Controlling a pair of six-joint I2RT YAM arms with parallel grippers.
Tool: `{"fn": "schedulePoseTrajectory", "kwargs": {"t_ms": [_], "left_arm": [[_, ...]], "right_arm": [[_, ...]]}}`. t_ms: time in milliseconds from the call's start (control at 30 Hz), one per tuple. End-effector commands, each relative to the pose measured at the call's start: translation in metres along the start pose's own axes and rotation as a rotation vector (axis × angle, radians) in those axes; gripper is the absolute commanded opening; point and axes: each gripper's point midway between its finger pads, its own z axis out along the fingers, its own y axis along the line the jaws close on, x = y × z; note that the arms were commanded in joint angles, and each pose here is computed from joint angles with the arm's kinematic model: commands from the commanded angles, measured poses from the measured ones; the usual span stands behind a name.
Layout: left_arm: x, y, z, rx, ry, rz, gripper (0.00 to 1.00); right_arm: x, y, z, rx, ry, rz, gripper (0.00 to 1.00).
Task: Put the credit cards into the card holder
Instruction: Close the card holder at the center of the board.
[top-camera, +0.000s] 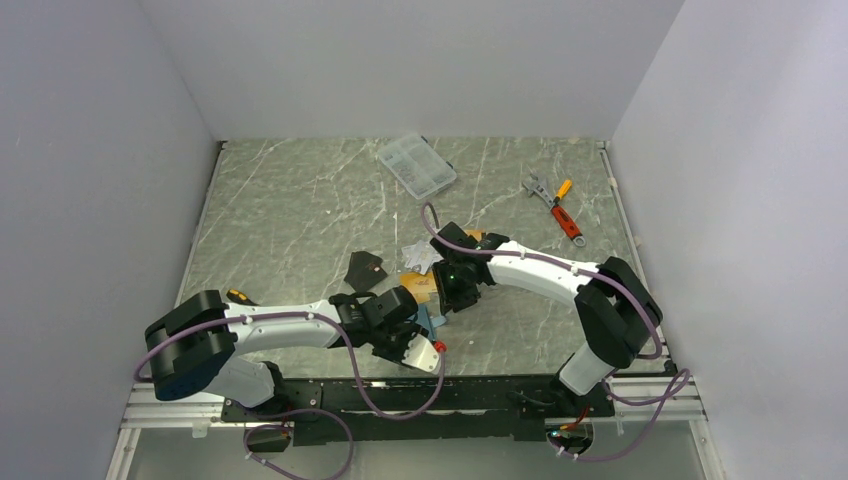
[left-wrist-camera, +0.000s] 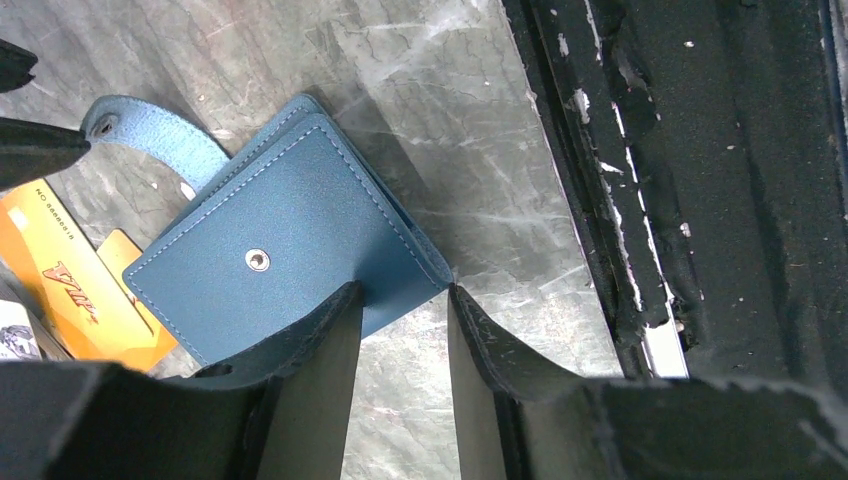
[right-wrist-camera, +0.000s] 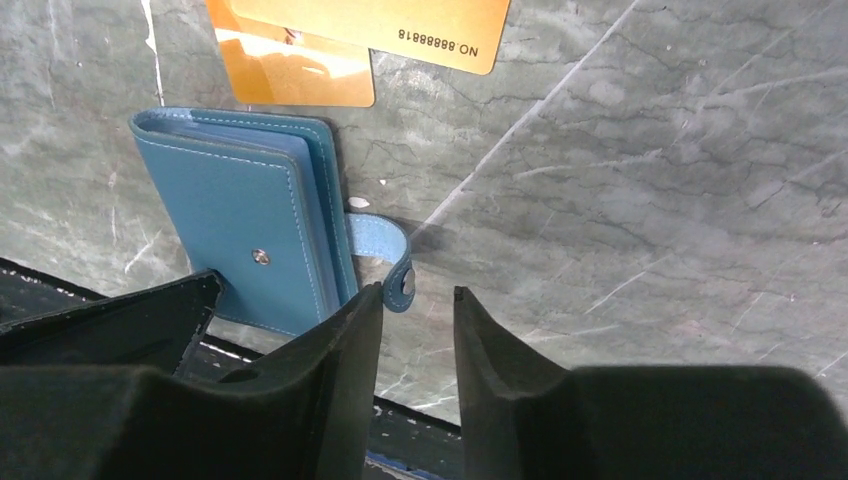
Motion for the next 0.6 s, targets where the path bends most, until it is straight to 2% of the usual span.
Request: {"fn": "schedulePoseTrajectory", "kwargs": {"t_ms": [0,267,567], "left_arm": [[0.002,-0.006,-0.002,0.048,0.011,-0.011,0.41],[0.002,-0.006,-0.001,0.053,0.014,-0.012,0.4],[0.002,-0.006,-0.002,0.054,0.015,-0.013,0.39]], "right_arm": [[-0.01,0.006,-0.009,-0.023,-0.044,-0.01,0.37],[-0.018,0.017,-0.02,-0.056,-0.073,-0.013,0.46],[-0.02,0.028,-0.024,-0.096,-0.081,-0.014,0.47]]}}
